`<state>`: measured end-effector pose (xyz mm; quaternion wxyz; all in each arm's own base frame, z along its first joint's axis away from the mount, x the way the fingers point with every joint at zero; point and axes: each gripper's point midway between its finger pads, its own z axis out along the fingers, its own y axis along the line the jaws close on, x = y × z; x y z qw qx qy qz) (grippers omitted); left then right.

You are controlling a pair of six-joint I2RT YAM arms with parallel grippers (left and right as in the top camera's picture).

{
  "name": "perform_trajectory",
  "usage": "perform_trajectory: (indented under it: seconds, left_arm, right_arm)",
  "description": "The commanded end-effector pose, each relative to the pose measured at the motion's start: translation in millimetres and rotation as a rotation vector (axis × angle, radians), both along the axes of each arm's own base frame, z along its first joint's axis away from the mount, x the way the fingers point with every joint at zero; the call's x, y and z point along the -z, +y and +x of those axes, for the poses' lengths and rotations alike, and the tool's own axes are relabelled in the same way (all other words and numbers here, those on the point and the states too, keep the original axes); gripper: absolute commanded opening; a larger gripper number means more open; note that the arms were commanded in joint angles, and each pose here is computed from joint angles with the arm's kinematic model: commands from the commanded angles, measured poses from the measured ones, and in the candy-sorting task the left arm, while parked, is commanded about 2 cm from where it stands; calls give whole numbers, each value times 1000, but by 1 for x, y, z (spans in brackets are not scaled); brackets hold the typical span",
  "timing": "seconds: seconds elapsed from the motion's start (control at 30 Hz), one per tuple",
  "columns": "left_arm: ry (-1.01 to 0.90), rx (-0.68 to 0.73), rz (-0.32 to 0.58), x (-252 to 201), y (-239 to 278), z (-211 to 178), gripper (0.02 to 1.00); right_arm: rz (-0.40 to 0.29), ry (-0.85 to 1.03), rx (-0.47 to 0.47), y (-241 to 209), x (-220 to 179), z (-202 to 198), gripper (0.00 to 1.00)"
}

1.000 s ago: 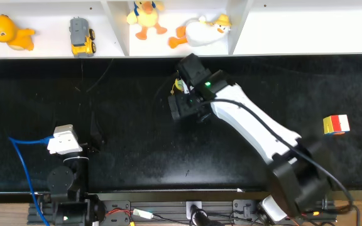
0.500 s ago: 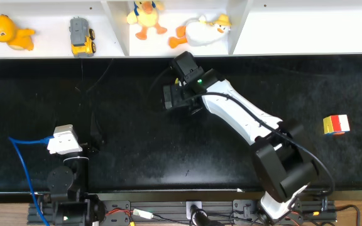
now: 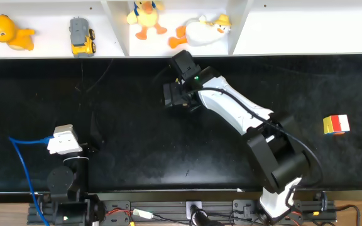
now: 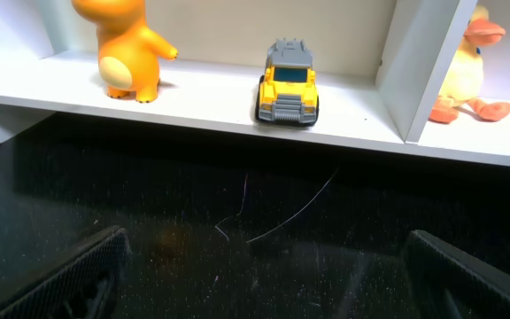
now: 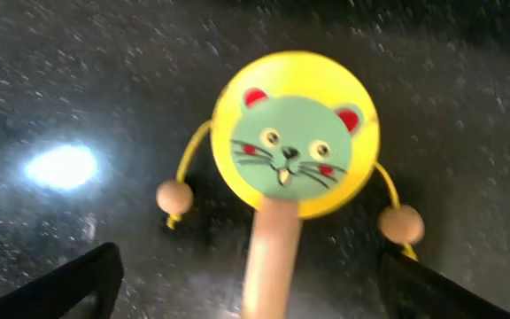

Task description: Store Toys

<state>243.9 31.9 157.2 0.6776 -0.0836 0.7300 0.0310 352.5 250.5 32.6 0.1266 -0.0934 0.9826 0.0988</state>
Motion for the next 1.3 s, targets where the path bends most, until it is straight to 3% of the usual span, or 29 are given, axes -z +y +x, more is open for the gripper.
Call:
perform_trajectory:
  seconds: [0.03,0.13,0.67,0.97,1.07,1.3]
  left_arm:
    - [-10,-4,-3,-1,1,0,996]
    - [-10,-4,-3,-1,1,0,998]
    - [-10,-4,-3,-1,1,0,998]
    - [-9,-4,-3,-1,1,0,998]
    - [-10,-4,-3,-1,1,0,998]
    - [-10,-4,-3,-1,1,0,998]
  right_arm:
    - [-35,46,8,-5,15,-4,833]
    - [-62,54,12,-11,17,-7,665]
    - [-79,68,-12,-13,18,-11,229]
    - [-74,76,-14,-13,18,-13,145]
    - [-39,98,-27,-7,18,-17,45]
    - [77,209,-85,15,-5,-35,45]
